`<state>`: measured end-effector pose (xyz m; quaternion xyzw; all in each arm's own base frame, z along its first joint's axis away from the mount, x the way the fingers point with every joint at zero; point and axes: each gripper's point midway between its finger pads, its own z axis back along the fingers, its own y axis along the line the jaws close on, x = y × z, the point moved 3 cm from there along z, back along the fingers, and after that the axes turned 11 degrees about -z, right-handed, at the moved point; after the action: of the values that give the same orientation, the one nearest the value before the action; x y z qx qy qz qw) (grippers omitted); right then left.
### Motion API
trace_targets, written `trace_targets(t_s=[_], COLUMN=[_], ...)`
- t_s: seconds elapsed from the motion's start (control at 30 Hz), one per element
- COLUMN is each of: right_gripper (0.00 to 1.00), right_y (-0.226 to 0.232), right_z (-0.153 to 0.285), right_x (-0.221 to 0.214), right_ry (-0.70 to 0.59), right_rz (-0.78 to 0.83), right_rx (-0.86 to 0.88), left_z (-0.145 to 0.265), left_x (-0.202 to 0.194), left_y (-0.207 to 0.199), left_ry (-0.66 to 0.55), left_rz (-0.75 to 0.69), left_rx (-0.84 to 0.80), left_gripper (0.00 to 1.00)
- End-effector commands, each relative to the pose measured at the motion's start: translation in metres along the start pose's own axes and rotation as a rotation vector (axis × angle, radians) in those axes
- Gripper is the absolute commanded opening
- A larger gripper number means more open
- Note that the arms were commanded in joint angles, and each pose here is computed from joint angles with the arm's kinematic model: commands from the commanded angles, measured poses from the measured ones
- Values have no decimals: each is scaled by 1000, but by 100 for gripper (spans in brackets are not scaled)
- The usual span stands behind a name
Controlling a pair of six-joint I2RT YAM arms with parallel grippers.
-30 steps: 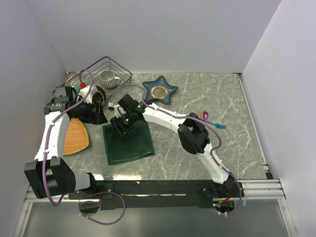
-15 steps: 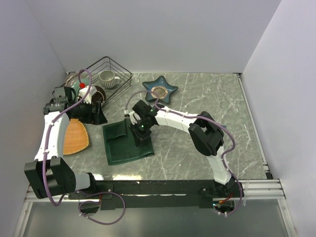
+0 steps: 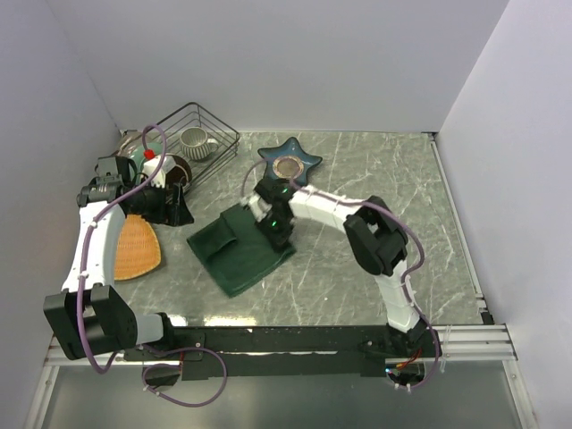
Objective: Fold the napkin into a case and place the utensils inside
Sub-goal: Move the square-folded napkin to the center of the board.
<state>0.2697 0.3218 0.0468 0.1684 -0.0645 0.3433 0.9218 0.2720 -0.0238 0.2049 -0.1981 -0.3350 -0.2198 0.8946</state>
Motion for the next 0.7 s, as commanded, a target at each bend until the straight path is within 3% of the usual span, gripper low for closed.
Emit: trace_targets(t_s=[0.0,0.03,0.13,0.23,0.4,0.67], right_gripper=[25,25,33,35,37,51], right_y=[-128,-124,-83,-28,30,60], right_z=[41,62,94,107,83,43], right_x=[32,58,80,73,54,35], right_ry=[-53,-133,-207,-230,-185,-81], right_rz=[35,35,55,100,86,-12], right_rx=[-383,-347,-193,-39,83,179], left_z=[11,10,6,3,0,2], left_x=[11,10,10,11,11,19], left_y=[-2,-3,-1,-1,2,-2], left_ry=[-40,-39,-37,-40,-37,-55], left_rz=[-63,-64,-54,-47,-47,-31], left_rx=[7,4,-7,-25,-27,-59], left_gripper=[85,85,85,85,85,85])
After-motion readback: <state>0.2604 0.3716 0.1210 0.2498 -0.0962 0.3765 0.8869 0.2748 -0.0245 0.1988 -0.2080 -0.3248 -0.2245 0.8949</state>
